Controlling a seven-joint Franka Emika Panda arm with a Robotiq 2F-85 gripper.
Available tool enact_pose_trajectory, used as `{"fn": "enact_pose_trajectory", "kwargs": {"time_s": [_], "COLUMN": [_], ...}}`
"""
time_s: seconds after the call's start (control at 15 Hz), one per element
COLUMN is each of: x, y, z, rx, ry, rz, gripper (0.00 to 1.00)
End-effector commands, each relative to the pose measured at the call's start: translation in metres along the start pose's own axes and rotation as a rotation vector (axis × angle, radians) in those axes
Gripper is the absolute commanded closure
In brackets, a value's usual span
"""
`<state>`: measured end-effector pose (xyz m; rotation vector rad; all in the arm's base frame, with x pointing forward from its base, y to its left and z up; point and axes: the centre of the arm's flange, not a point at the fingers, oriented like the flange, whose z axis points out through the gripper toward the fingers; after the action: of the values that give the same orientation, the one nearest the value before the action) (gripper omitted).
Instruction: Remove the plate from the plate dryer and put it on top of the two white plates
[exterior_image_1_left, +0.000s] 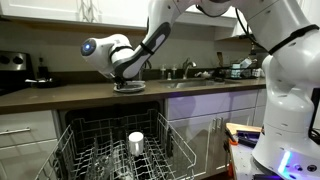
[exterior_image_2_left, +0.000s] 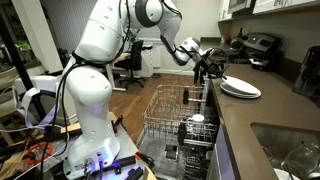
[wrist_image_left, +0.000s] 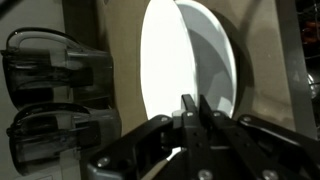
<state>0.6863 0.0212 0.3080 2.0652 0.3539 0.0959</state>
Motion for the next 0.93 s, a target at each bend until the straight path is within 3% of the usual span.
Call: {"fn": "enact_pose_trajectory", "kwargs": {"time_s": [0.0,0.13,0.27,0.53,0.87], "x": [0.01,0.01,0.011,0.009,0.008], "y": [0.004,0.002,0.001,0.001,-0.001], "z": [0.008,0.008,0.008,0.001,-0.017], "rx": [-0.005,-0.002,0.0,0.015,0.036], "ry": [0.022,0.019,0.016,0.013,0.025], "rz": [0.007,0.006,0.004,-0.005,-0.021], "gripper": [0.84,0.7,0.66,0.71,0.55]}}
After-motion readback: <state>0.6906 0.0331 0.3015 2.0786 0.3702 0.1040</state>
